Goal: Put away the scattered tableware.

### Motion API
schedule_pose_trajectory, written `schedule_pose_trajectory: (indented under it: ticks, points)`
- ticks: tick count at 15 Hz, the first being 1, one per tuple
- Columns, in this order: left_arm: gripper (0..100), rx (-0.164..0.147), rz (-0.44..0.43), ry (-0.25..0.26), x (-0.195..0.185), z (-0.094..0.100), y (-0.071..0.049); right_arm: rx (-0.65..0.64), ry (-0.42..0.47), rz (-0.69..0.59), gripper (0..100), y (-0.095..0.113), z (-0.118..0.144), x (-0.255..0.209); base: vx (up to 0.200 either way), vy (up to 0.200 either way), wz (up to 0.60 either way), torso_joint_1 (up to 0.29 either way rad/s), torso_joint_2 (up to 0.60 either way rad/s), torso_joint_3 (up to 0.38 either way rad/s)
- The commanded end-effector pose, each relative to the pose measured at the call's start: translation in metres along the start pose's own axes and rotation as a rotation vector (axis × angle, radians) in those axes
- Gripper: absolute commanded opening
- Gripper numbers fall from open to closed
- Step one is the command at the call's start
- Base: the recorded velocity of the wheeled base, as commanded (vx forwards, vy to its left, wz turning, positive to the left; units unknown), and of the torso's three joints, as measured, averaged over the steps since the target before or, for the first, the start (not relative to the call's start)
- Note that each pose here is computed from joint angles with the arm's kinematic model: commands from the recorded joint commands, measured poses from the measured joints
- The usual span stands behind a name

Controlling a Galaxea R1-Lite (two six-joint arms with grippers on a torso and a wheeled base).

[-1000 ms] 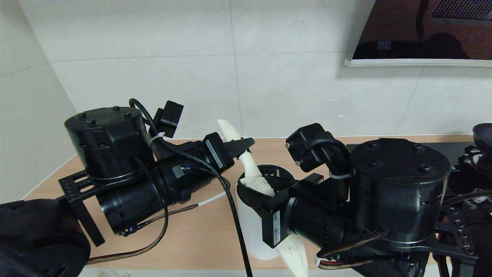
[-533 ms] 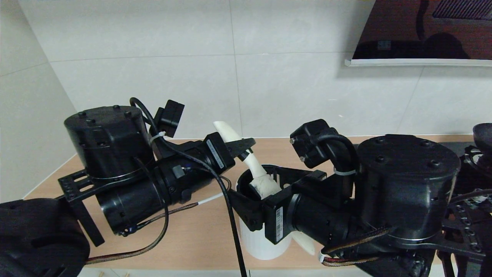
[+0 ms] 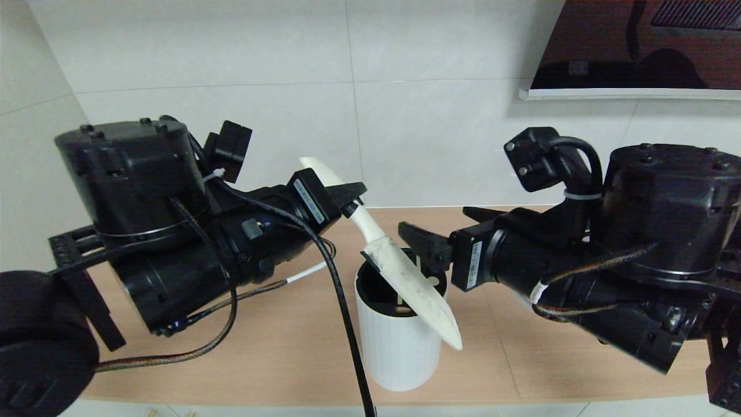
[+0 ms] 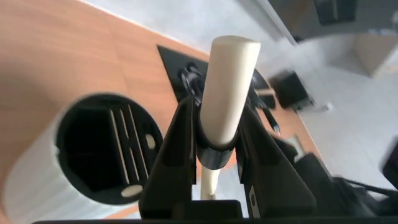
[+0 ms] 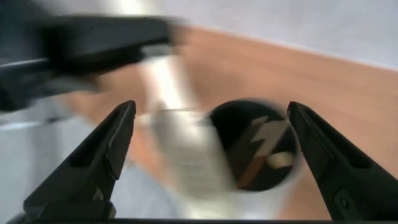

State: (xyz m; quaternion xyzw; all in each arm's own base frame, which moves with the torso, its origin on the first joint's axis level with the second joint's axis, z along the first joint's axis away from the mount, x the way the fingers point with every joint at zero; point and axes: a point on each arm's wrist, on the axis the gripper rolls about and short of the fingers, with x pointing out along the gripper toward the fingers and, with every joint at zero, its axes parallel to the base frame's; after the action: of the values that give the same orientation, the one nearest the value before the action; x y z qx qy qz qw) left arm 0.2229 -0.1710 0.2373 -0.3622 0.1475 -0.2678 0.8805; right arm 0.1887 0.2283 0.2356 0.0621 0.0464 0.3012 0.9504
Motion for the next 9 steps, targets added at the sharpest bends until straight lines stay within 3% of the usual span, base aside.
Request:
schedule_pose_trajectory:
  ticks: [1,4,6,7,8,9]
  points:
    - [0,0.042,0.003,-0.069,-0.011,0.017,-0.014,0.009,-0.050,-0.060,100,-0.020,0.015,-0.001,0.000,0.000,0.00,0.000,0.00,0.000]
    - [0,0.154,0.098,-0.154,-0.014,0.028,-0.021,0.007,-0.054,-0.078,100,-0.031,0.017,0.002,0.000,0.000,0.00,0.000,0.00,0.000]
    - [0,0.222,0.106,-0.162,-0.020,0.030,-0.024,0.006,-0.050,-0.080,100,-0.031,0.016,0.003,0.000,0.000,0.00,0.000,0.00,0.000]
    - [0,0.222,0.106,-0.162,-0.020,0.030,-0.024,0.006,-0.050,-0.080,100,-0.031,0.016,0.003,0.000,0.000,0.00,0.000,0.00,0.000]
    - [0,0.288,0.117,-0.169,-0.020,0.027,-0.027,0.005,-0.046,-0.082,100,-0.032,0.015,0.004,0.000,0.000,0.00,0.000,0.00,0.000]
    - [0,0.313,0.123,-0.161,-0.019,0.019,-0.032,0.005,-0.044,-0.083,100,-0.032,0.015,0.004,0.000,0.000,0.00,0.000,0.00,0.000]
